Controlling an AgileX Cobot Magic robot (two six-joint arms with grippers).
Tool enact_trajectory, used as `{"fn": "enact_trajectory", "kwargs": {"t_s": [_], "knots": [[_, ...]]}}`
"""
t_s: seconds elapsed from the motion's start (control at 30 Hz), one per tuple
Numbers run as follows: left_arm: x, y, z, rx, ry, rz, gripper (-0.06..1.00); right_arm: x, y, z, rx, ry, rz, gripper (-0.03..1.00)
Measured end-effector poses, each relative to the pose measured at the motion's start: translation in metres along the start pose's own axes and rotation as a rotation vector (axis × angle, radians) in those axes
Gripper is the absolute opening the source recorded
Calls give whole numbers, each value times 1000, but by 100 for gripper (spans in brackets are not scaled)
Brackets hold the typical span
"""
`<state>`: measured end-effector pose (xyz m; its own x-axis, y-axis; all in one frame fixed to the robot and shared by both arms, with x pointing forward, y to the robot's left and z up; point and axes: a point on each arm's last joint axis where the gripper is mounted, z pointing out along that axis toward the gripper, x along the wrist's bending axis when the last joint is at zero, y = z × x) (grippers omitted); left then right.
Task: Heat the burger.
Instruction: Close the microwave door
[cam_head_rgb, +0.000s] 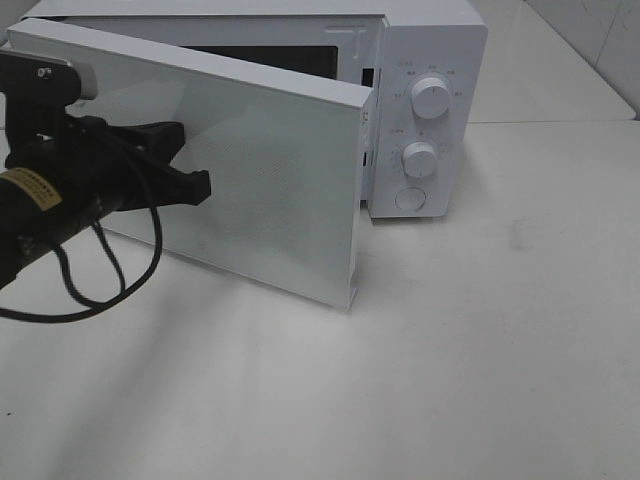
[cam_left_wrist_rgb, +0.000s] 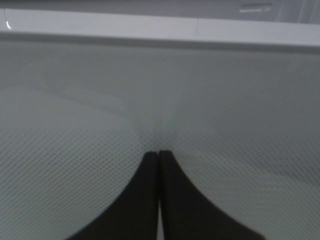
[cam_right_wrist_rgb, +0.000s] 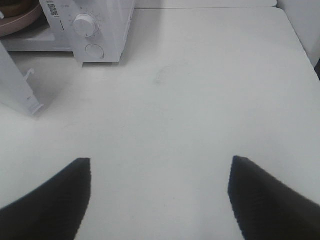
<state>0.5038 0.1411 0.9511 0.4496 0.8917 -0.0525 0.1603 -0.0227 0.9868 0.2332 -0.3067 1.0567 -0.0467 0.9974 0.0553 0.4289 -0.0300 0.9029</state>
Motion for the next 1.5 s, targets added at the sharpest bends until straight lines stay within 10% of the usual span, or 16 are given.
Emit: {"fn": "enact_trajectory", "kwargs": {"t_s": [0.73, 1.5], "knots": [[-28, 8, 72, 45, 146, -2, 0, 0, 0, 0, 0, 0, 0, 72], [-42, 3, 97, 116, 115, 2, 0, 0, 0, 0, 0, 0, 0, 72]]}}
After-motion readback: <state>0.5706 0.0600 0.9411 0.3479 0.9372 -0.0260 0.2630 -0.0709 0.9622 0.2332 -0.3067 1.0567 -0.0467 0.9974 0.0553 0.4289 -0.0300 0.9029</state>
